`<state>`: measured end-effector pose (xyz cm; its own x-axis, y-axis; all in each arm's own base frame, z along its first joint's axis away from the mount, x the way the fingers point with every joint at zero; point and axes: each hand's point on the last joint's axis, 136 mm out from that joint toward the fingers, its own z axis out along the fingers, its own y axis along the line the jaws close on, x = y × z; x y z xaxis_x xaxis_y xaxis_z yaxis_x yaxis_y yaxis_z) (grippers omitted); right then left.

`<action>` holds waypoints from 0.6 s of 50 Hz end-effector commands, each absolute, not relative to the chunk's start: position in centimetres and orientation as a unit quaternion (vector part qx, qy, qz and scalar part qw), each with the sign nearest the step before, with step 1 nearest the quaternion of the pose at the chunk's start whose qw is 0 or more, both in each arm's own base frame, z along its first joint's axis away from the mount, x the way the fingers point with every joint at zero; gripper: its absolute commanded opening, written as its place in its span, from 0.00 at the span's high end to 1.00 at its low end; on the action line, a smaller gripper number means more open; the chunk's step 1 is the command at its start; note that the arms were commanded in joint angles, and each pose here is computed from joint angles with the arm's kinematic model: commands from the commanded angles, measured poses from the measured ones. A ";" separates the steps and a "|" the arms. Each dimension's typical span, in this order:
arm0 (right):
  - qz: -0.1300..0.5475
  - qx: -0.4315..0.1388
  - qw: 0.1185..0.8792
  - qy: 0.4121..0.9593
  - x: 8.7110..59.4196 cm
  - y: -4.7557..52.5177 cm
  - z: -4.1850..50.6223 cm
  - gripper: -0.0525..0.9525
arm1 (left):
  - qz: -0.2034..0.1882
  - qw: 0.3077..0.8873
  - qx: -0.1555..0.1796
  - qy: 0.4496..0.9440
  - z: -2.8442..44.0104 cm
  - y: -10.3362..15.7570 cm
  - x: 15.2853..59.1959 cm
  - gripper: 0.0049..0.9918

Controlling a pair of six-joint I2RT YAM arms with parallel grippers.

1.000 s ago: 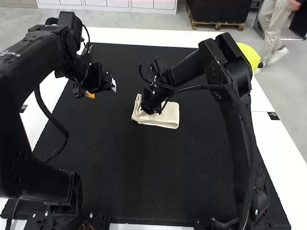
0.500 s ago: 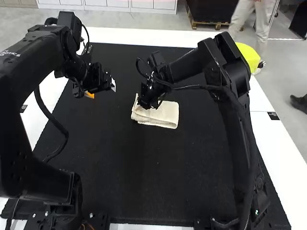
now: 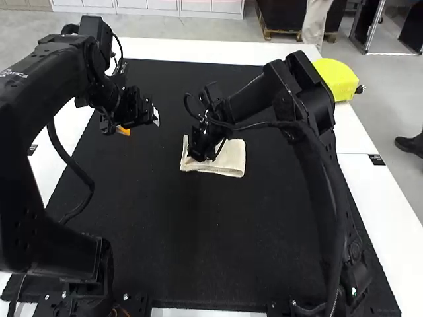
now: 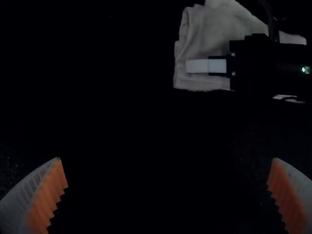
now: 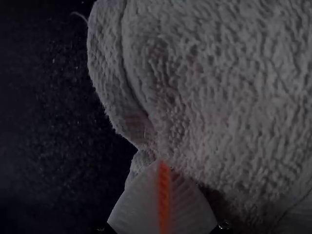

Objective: Fold the towel.

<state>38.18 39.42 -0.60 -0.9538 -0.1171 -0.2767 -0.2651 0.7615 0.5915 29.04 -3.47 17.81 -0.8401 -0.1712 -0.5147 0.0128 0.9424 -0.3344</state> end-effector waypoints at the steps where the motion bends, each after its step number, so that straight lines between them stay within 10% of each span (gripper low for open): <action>1: 0.344 -0.113 0.118 0.924 38.3 40.8 0.8 0.97 | -0.167 0.310 -0.042 0.935 19.8 -3.3 29.2 0.02; 30: 0.374 -0.097 0.203 0.900 42.1 39.0 11.5 0.97 | -0.173 0.327 -0.027 0.929 21.4 -4.0 29.7 0.02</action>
<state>39.90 39.24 4.73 -0.9398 -0.0838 -0.3311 -0.2804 0.7429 0.6079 29.05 -3.63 17.84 -0.8403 -0.1685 -0.5152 0.0185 0.9410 -0.3379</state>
